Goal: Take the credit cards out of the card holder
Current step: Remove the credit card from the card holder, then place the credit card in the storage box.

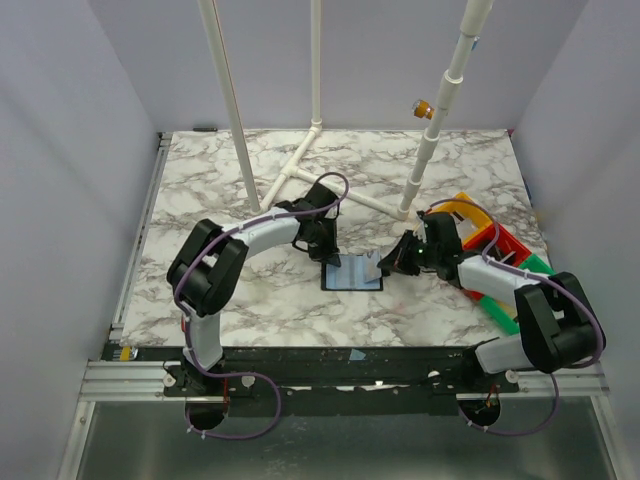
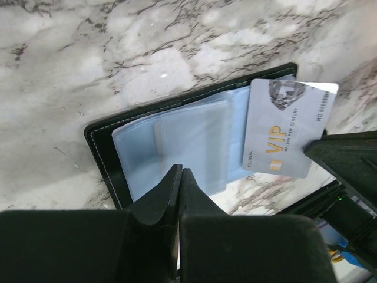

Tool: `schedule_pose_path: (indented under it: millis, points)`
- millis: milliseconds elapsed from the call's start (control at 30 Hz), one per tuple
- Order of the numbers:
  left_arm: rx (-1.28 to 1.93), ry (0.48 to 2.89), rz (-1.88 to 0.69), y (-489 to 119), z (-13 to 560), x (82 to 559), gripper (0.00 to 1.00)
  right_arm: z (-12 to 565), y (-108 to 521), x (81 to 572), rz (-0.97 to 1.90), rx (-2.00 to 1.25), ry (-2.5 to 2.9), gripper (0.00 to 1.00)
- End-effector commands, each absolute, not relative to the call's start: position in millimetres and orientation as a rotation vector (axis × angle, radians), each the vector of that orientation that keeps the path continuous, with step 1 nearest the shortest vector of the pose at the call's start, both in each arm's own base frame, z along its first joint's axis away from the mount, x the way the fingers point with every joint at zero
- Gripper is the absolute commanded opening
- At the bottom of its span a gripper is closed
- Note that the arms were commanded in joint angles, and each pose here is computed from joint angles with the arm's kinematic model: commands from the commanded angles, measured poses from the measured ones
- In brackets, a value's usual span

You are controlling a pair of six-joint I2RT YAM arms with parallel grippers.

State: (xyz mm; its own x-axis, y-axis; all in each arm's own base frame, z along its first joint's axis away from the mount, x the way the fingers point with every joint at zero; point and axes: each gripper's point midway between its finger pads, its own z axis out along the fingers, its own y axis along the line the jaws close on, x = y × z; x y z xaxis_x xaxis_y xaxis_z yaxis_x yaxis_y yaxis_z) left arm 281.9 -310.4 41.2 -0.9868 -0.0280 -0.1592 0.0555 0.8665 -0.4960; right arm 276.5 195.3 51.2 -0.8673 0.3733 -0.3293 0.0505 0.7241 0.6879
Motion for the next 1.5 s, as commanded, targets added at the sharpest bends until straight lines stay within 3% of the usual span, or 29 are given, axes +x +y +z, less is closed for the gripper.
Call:
schedule_pose_path:
  millis: [0, 200, 267, 633, 800, 1467]
  points:
    - [0.054, 2.769, -0.779, -311.2, 83.3, 298.3, 0.00, 69.7, 194.8, 284.5, 0.959, 0.287, 2.446, 0.01]
    - [0.086, 2.719, -0.744, -303.9, 105.8, 300.3, 0.01, 84.5, 195.8, 284.7, 0.969, 0.279, 2.436, 0.01]
    - [0.090, 2.707, -0.731, -300.1, 111.0, 299.4, 0.06, 88.4, 195.7, 284.4, 0.970, 0.278, 2.435, 0.01]
    - [0.107, 2.621, -0.737, -275.3, 141.4, 289.9, 0.93, 109.9, 187.5, 285.7, 0.918, 0.307, 2.410, 0.01]
    - [0.121, 2.588, -0.750, -263.9, 152.7, 283.6, 0.98, 115.1, 173.6, 287.7, 0.819, 0.379, 2.402, 0.00]
    - [0.193, 2.518, -0.822, -243.7, 166.0, 256.6, 0.98, 135.6, 47.4, 322.2, 0.086, 0.739, 2.330, 0.01]
